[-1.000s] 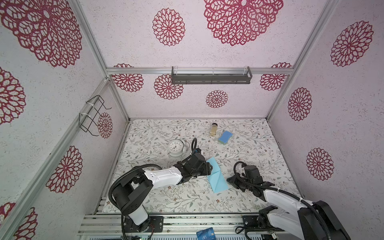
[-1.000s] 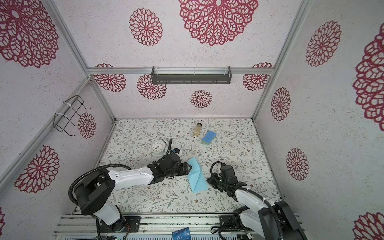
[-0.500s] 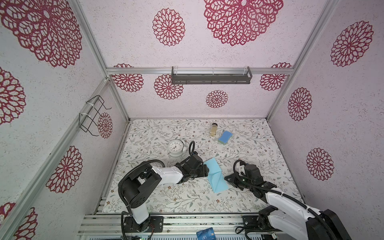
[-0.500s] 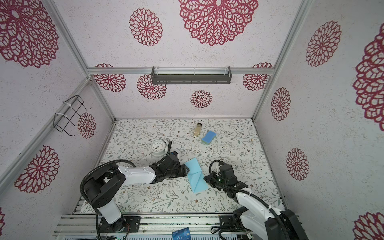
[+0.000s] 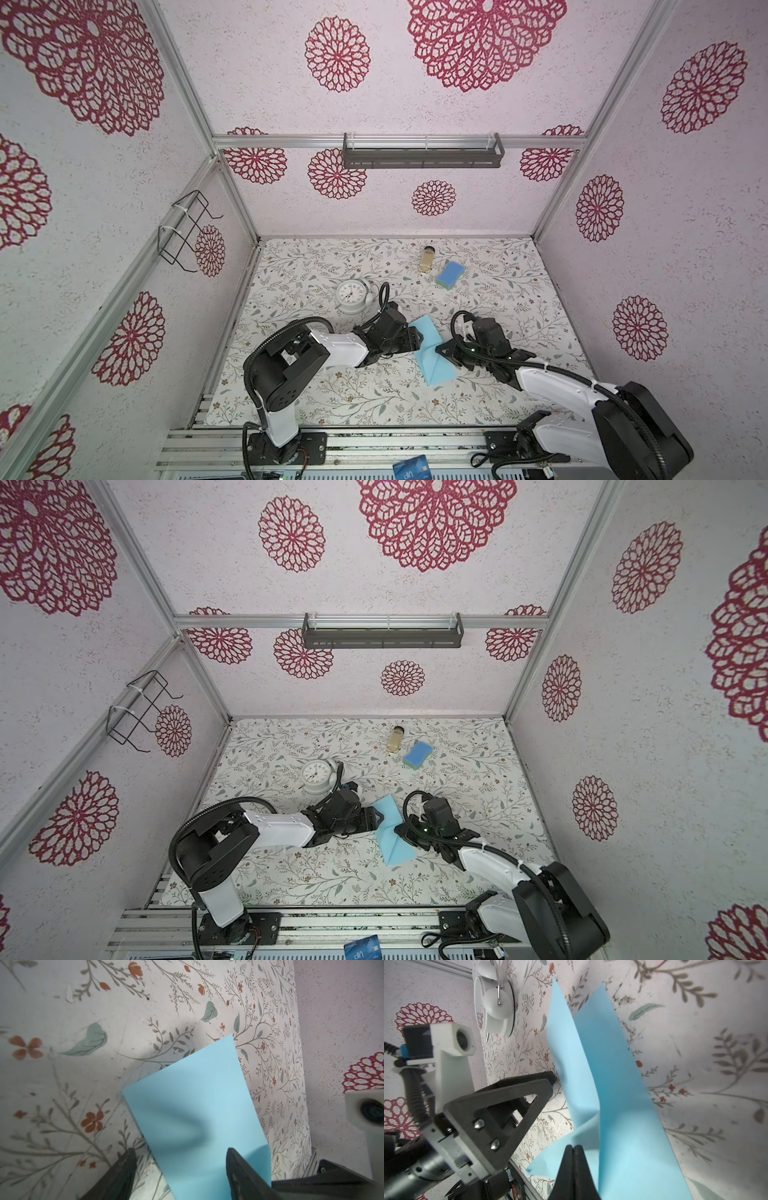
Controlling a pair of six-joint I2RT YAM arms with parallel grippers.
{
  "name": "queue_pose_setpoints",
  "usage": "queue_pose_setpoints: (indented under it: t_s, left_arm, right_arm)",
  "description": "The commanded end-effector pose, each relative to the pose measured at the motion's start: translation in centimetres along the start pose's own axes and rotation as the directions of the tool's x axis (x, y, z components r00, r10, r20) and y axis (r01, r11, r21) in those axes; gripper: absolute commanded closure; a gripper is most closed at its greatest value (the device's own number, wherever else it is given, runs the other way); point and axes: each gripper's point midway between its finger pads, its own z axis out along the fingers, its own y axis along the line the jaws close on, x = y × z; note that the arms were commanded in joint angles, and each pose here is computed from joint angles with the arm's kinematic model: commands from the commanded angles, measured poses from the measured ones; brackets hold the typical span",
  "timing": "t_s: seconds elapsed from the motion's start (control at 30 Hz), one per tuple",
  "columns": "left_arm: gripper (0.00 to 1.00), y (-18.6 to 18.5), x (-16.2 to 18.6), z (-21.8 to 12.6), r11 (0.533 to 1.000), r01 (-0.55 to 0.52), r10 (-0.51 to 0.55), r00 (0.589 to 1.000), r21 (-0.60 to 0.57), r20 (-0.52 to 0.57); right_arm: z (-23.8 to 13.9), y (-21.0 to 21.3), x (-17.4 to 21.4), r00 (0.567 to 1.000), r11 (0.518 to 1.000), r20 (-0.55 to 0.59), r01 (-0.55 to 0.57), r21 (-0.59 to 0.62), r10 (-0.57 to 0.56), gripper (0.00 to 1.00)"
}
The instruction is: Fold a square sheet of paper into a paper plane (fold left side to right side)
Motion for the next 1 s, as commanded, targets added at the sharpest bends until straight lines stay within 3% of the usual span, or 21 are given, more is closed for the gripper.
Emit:
queue_pose_setpoints:
  t_s: [0.0, 0.33, 0.77, 0.87, 0.97]
  left_arm:
    - [0.29, 1.2, 0.8, 0.6, 0.999, 0.032, -0.033, 0.999, -0.031, -0.027]
    - [0.29, 1.1, 1.3, 0.7, 0.999, 0.033, -0.034, 0.999, -0.033, -0.035]
    - [0.27, 0.4, 2.1, 2.1, 0.997, 0.065, -0.064, 0.998, 0.034, -0.026]
    - [0.30, 0.1, 1.9, 1.7, 0.994, 0.077, -0.077, 0.997, 0.073, 0.005]
    - [0.40, 0.1, 1.9, 1.5, 0.993, 0.083, -0.085, 0.996, 0.088, 0.017]
  right_arm:
    - [0.7, 1.2, -1.6, 0.998, 0.999, 0.046, 0.037, -0.026, -0.035, 1.00]
    - [1.9, -3.2, -1.7, 0.999, 0.997, 0.047, 0.015, 0.078, -0.018, 1.00]
    - [2.4, -4.5, -1.0, 1.000, 0.996, 0.024, -0.014, 0.083, 0.013, 1.00]
    - [2.4, -4.7, -1.0, 1.000, 0.996, 0.022, -0.017, 0.083, 0.015, 1.00]
    - [2.3, -4.9, -0.9, 1.000, 0.997, 0.020, -0.022, 0.080, 0.021, 1.00]
